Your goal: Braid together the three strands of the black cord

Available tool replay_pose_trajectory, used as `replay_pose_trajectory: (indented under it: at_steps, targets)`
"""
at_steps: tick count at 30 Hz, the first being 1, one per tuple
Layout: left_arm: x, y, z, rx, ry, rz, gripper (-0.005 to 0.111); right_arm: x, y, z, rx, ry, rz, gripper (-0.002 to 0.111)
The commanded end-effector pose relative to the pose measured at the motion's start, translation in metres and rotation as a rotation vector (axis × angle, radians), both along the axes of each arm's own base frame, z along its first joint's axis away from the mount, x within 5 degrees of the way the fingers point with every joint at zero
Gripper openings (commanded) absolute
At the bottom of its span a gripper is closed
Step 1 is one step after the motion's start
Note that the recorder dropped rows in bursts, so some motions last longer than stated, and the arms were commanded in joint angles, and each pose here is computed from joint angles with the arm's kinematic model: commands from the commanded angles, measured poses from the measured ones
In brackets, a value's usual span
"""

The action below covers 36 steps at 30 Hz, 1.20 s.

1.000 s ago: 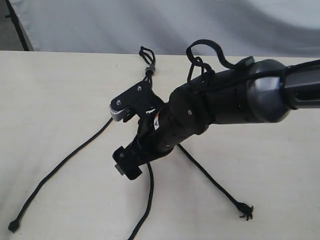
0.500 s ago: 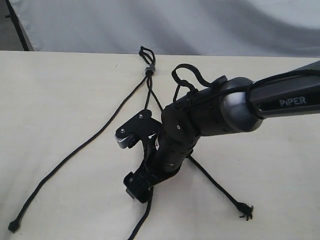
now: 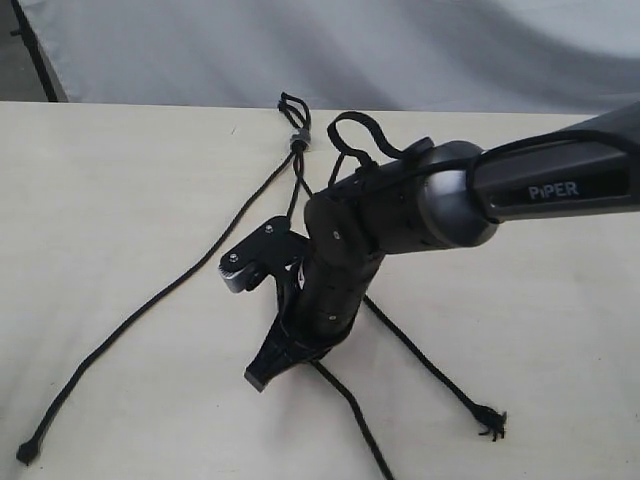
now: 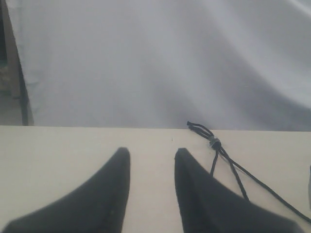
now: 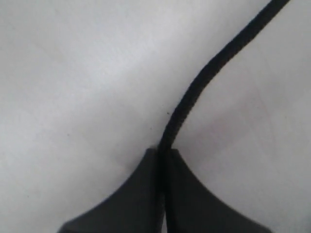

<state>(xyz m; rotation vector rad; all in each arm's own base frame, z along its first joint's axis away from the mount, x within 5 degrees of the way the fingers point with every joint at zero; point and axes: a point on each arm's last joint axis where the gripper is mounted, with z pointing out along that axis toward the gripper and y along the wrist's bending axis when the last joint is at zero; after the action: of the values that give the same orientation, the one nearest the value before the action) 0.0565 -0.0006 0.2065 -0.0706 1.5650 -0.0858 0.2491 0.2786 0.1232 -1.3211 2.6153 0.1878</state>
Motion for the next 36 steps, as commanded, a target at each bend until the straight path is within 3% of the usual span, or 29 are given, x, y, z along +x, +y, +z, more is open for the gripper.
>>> replay_pose_trajectory:
  at_steps: [1, 7, 14, 22, 29, 36]
  targets:
    - [0.0, 0.0, 0.0, 0.004, -0.011, -0.005, 0.031, 0.017, 0.018, 0.026, 0.062, -0.054, -0.003, 0.0]
    - [0.0, 0.0, 0.0, 0.004, -0.011, -0.005, 0.031, 0.039, 0.045, 0.06, 0.19, -0.129, -0.021, 0.0]
    - [0.0, 0.0, 0.0, 0.004, -0.011, -0.005, 0.031, 0.058, 0.069, 0.049, 0.275, -0.152, -0.05, 0.0]
    - [0.0, 0.0, 0.0, 0.004, -0.011, -0.005, 0.031, 0.071, 0.098, 0.022, 0.528, -0.015, -0.325, 0.0]
    - [0.0, 0.0, 0.0, 0.004, -0.009, -0.005, 0.031, 0.079, 0.107, 0.024, 0.732, 0.074, -0.6, 0.0]
    - [0.0, 0.0, 0.0, 0.004, -0.009, -0.005, 0.031, 0.086, 0.111, 0.014, 0.787, 0.083, -0.714, 0.0]
